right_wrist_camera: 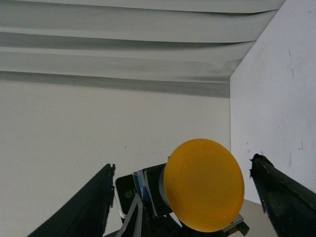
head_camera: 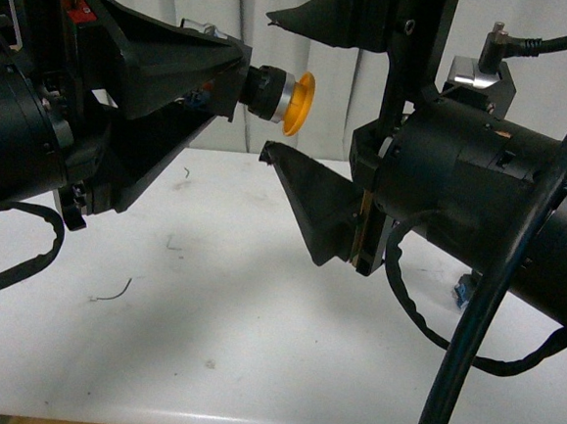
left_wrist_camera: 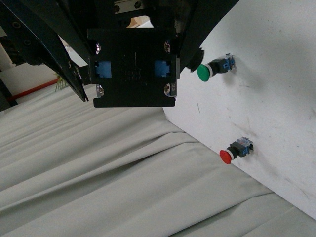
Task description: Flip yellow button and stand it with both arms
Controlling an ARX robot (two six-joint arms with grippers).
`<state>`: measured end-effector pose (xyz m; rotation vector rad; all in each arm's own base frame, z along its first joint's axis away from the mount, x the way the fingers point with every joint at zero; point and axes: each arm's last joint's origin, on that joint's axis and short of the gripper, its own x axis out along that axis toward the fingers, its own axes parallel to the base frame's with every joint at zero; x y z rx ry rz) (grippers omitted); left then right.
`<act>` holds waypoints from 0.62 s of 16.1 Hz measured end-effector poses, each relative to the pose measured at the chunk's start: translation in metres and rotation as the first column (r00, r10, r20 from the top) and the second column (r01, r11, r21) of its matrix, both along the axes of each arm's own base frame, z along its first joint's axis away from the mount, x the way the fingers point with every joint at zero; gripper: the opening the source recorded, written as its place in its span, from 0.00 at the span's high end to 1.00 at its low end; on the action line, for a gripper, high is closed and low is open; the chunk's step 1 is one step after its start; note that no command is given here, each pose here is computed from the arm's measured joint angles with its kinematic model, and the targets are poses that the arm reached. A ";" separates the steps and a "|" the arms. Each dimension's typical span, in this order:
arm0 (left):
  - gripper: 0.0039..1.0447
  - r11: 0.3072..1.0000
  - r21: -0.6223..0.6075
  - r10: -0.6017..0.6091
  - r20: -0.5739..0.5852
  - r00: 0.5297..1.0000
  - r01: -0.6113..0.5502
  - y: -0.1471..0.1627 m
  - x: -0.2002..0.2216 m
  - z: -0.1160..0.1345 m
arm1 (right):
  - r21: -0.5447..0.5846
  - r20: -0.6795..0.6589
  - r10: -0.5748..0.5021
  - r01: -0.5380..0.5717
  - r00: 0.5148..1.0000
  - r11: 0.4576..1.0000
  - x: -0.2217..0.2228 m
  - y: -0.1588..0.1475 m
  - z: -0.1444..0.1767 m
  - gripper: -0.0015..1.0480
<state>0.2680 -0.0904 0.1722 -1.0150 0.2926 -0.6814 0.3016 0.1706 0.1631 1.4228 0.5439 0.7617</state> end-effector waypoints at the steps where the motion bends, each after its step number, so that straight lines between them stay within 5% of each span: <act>1: 0.66 1.000 0.000 0.002 0.000 1.000 -0.002 0.001 0.000 0.000 | 0.000 0.003 -0.001 0.001 1.000 1.000 0.000 0.000 0.001 0.22; 4: 0.66 1.000 -0.001 0.003 0.004 1.000 -0.003 0.001 0.000 0.000 | 0.000 0.009 -0.006 0.006 1.000 1.000 0.001 0.001 0.002 0.41; 6: 0.66 1.000 -0.004 0.000 0.012 1.000 0.000 0.001 0.000 0.001 | -0.007 0.003 -0.011 0.011 1.000 1.000 0.002 0.001 -0.001 0.63; 10: 0.66 1.000 -0.002 -0.002 0.009 1.000 0.002 0.001 0.000 0.000 | -0.013 0.006 -0.014 0.014 1.000 1.000 0.002 0.000 -0.001 0.65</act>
